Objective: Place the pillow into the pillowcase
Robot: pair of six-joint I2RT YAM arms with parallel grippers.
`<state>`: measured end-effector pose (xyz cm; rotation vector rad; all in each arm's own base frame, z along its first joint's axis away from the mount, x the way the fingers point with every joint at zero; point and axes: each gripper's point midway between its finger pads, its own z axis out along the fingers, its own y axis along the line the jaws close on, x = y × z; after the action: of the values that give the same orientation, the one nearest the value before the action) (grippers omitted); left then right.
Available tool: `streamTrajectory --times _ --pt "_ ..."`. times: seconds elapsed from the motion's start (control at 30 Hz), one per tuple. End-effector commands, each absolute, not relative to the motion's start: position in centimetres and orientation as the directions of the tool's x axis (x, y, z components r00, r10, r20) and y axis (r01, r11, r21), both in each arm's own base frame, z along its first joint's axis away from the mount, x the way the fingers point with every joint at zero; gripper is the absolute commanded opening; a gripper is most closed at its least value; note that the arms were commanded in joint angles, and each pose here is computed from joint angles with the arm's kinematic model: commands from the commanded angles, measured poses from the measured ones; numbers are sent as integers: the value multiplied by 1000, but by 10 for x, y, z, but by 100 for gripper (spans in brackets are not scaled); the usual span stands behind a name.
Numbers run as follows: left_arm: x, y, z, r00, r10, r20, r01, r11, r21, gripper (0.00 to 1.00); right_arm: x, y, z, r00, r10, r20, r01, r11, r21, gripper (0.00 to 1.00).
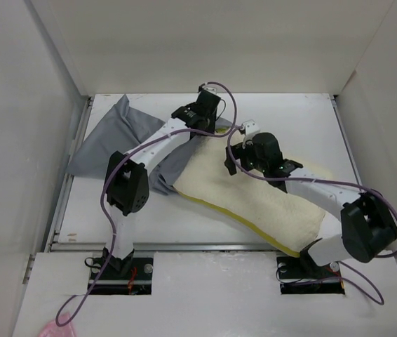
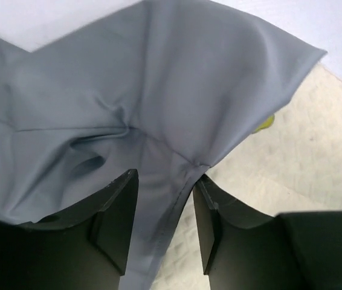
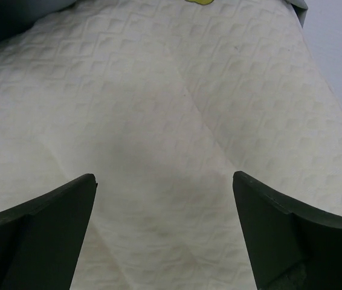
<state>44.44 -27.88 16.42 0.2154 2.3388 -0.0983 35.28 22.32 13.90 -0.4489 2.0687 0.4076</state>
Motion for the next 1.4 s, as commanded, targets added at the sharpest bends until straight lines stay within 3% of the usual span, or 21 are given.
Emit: streamTrajectory --times 0.0,0.07,0.2,0.3,0.37,0.4,0.43,0.5,0.63,0.67,0.8,0.93,1.1,1.17,1.3,1.37 --pt "449 -264 201 -623 65 -779 115 993 -8 39 363 225 140 -448 -234 -863 -498 867 23 100" --pt "450 -265 195 -631 71 -773 115 993 -2 39 377 231 148 -408 -236 -882 -501 865 0 100" --pt "463 -272 186 -633 84 -769 114 993 15 26 395 251 139 -392 -286 -874 -550 834 -26 100" --pt "472 -278 179 -640 101 -761 121 992 30 2 412 262 139 -370 -297 -880 -558 828 -45 100" --pt "476 -281 180 -640 100 -762 121 992 29 0 418 268 111 -406 -331 -852 -574 818 -44 100" --pt "477 -282 185 -631 94 -770 121 992 23 0 422 273 95 -427 -345 -836 -581 813 -38 76" --pt "479 -285 187 -626 88 -775 129 992 9 0 422 272 85 -441 -354 -825 -582 812 -37 76" --pt "478 -293 211 -582 77 -810 157 987 -19 0 421 278 82 -444 -344 -827 -596 803 -15 2" --pt "478 -304 236 -536 95 -839 237 971 -41 0 407 274 105 -370 -253 -894 -608 793 27 0" --pt "473 -312 236 -539 102 -836 263 963 -52 0 407 278 154 -237 -180 -955 -629 777 9 0" --pt "462 -340 255 -483 150 -863 357 934 -37 0 375 280 195 -76 -128 -989 -719 694 -34 0" --pt "449 -377 274 -437 159 -885 428 902 -49 0 356 290 191 -51 -137 -989 -784 619 -46 0" --pt "413 -411 283 -395 203 -896 535 844 -45 0 381 284 198 -65 -120 -991 -718 695 -37 0" --pt "393 -422 292 -379 206 -902 571 819 -53 0 404 263 203 -104 -29 -994 -599 799 39 0" --pt "381 -402 276 -433 189 -881 498 865 -59 0 431 210 229 -74 145 -987 -423 891 162 0" --pt "374 -382 236 -487 229 -843 449 894 -16 0 433 185 247 -23 191 -981 -348 919 187 0"
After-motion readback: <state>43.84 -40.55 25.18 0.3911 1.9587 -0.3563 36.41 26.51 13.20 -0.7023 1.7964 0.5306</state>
